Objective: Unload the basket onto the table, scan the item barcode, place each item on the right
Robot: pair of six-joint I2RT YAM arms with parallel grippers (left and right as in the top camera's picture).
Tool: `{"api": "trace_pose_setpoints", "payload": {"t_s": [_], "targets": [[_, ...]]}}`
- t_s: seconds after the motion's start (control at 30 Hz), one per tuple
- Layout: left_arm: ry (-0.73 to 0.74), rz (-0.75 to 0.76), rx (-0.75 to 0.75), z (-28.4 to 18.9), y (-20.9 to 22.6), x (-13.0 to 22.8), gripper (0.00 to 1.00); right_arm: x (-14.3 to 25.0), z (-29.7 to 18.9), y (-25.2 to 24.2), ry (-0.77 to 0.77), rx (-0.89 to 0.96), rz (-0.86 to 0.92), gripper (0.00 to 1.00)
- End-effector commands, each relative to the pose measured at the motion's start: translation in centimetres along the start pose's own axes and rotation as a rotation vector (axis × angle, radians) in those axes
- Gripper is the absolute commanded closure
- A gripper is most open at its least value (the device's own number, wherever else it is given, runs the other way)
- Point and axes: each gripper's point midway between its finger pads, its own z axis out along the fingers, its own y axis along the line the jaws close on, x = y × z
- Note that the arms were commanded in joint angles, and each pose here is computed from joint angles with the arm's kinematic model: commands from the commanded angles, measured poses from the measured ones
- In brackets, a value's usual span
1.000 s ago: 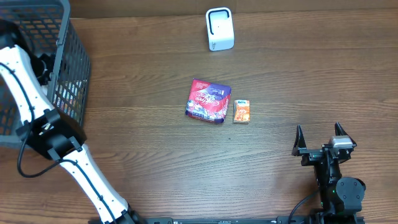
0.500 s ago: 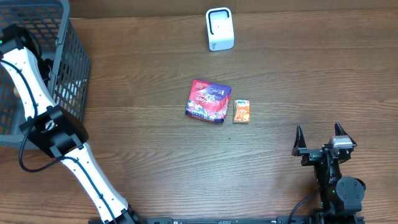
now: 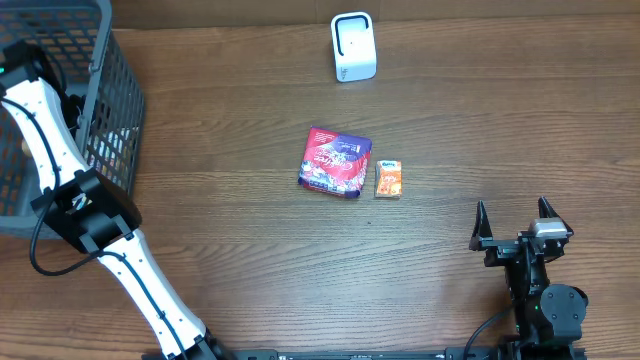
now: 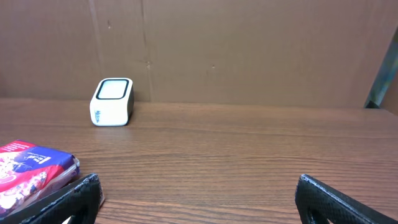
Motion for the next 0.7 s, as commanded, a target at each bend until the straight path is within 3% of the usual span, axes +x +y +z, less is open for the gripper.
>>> {"api": "trace_pose_setpoints", "payload": {"t_s": [0.0,0.17,0.3,0.5,0.67], "targets": [[0.032,-0.023,-0.045,2.3,1.0,0.2,0.19,0.2,0.0,-0.3,-0.003,0.014,-0.004,0.00],[0.030,-0.021,-0.044,2.3,1.1,0.1,0.54,0.2,0.0,-0.3,-0.003,0.014,-0.004,0.00],[0.039,0.001,-0.048,2.3,1.1,0.3,0.96,0.2,0.0,-0.3,-0.003,0.014,-0.004,0.00],[0.068,0.021,-0.047,1.8,1.4,0.9,0.96,0.2,0.0,-0.3,-0.003,0.014,-0.004,0.00],[0.028,0.006,0.022,-2.2,1.1,0.3,0.96,0.2,0.0,-0.3,-0.003,0.014,-0.004,0.00]]}}
